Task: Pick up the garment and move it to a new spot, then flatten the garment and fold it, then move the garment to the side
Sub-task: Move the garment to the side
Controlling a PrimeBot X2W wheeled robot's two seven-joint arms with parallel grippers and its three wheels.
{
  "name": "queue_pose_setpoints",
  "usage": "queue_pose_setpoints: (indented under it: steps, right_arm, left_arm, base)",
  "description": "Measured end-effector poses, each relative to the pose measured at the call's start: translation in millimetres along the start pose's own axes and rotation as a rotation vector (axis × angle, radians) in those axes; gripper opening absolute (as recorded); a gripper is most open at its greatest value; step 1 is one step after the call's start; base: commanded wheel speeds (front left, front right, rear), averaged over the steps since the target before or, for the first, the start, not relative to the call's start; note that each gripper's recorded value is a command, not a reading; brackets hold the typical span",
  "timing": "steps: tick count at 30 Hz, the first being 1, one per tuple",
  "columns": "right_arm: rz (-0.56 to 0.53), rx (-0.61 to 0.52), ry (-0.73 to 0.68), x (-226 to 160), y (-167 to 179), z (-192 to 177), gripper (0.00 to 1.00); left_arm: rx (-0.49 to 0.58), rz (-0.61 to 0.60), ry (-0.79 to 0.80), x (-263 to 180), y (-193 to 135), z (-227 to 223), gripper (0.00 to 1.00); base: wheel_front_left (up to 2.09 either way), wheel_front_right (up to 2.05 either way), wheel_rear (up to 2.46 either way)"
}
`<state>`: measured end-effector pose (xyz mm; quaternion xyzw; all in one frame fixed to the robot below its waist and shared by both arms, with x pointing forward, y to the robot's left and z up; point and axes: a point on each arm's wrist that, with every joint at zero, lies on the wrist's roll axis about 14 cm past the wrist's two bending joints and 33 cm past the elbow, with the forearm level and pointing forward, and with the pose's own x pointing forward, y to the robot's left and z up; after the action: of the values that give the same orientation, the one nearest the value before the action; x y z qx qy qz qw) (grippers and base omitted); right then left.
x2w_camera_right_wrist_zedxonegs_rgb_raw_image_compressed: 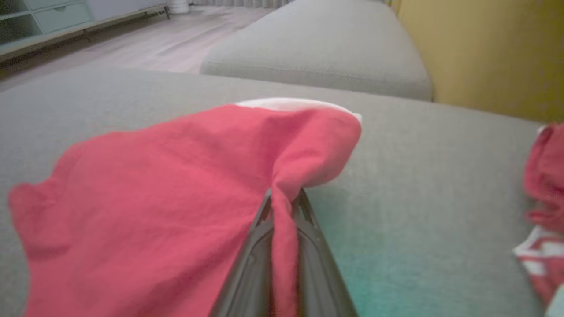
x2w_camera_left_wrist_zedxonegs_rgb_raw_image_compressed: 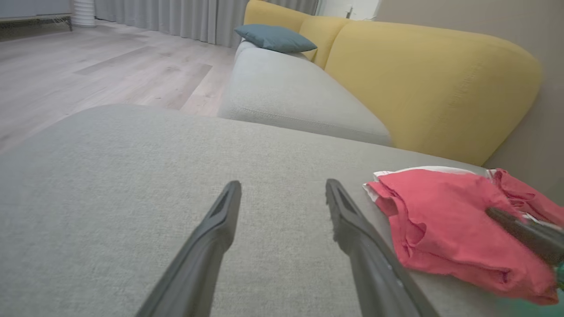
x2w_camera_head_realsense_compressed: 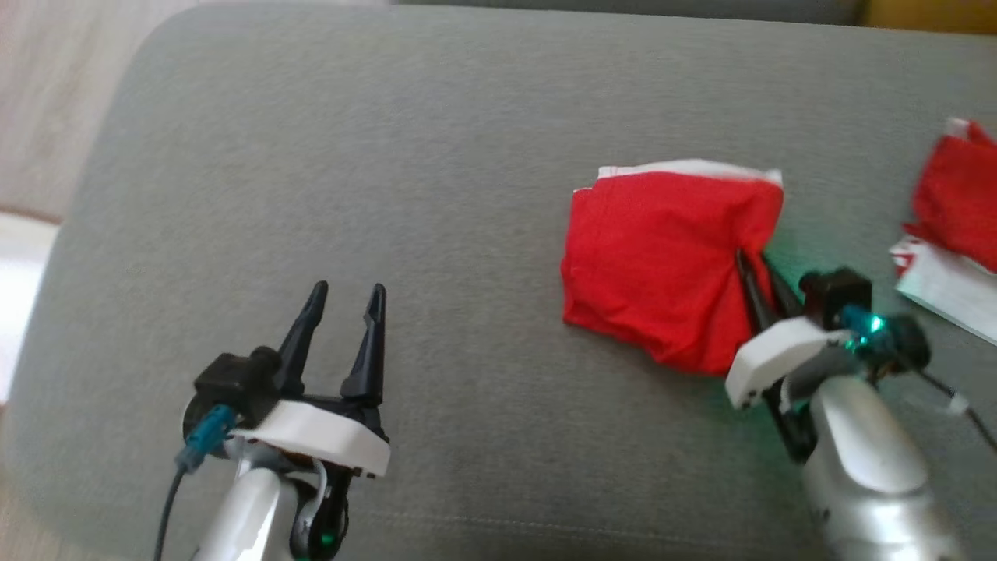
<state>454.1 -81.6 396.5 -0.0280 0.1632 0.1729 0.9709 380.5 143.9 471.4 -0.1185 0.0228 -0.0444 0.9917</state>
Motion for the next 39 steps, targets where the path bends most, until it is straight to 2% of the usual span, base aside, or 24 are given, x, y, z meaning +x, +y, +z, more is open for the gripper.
queue_pose_setpoints:
  steps: [3,7,12,13,15,18,23,33,38,39]
  right_arm:
    - [-0.042,-0.076,-0.050,-5,-24,24,0.00]
    - [-0.132,-0.192,-0.062,-19,-77,49,0.00]
    - [-0.289,-0.339,0.029,-52,-169,59,0.00]
    - [-0.343,-0.367,0.076,-61,-199,60,0.00]
    - [-0.377,-0.379,0.099,-64,-217,65,0.00]
    - [-0.420,-0.377,0.139,-67,-238,66,0.00]
    - [-0.479,-0.324,0.250,-73,-261,48,0.00]
    - [-0.524,-0.279,0.410,-78,-271,21,0.00]
    - [-0.537,-0.260,0.429,-82,-271,17,0.00]
    - [-0.542,-0.253,0.418,-83,-271,20,0.11]
  left_arm:
    - [-0.004,-0.030,-0.009,6,-9,2,1.00]
    - [-0.011,-0.087,-0.007,15,-28,1,1.00]
    - [-0.020,-0.147,0.003,27,-47,-5,1.00]
    - [-0.019,-0.158,0.014,33,-49,-9,1.00]
    - [-0.022,-0.166,0.017,40,-51,-11,1.00]
    - [-0.028,-0.180,0.021,51,-54,-15,1.00]
    - [-0.038,-0.178,0.047,58,-50,-27,1.00]
    - [-0.039,-0.154,0.049,71,-39,-31,1.00]
    - [-0.043,-0.162,0.057,72,-40,-34,1.00]
    - [-0.043,-0.162,0.057,72,-40,-34,1.00]
  base:
    - [0.00,0.00,0.00]
    - [0.00,0.00,0.00]
    - [0.00,0.00,0.00]
    - [0.00,0.00,0.00]
    - [0.00,0.00,0.00]
    - [0.00,0.00,0.00]
    - [0.00,0.00,0.00]
    - [0.00,0.00,0.00]
    - [0.00,0.00,0.00]
    - [0.00,0.00,0.00]
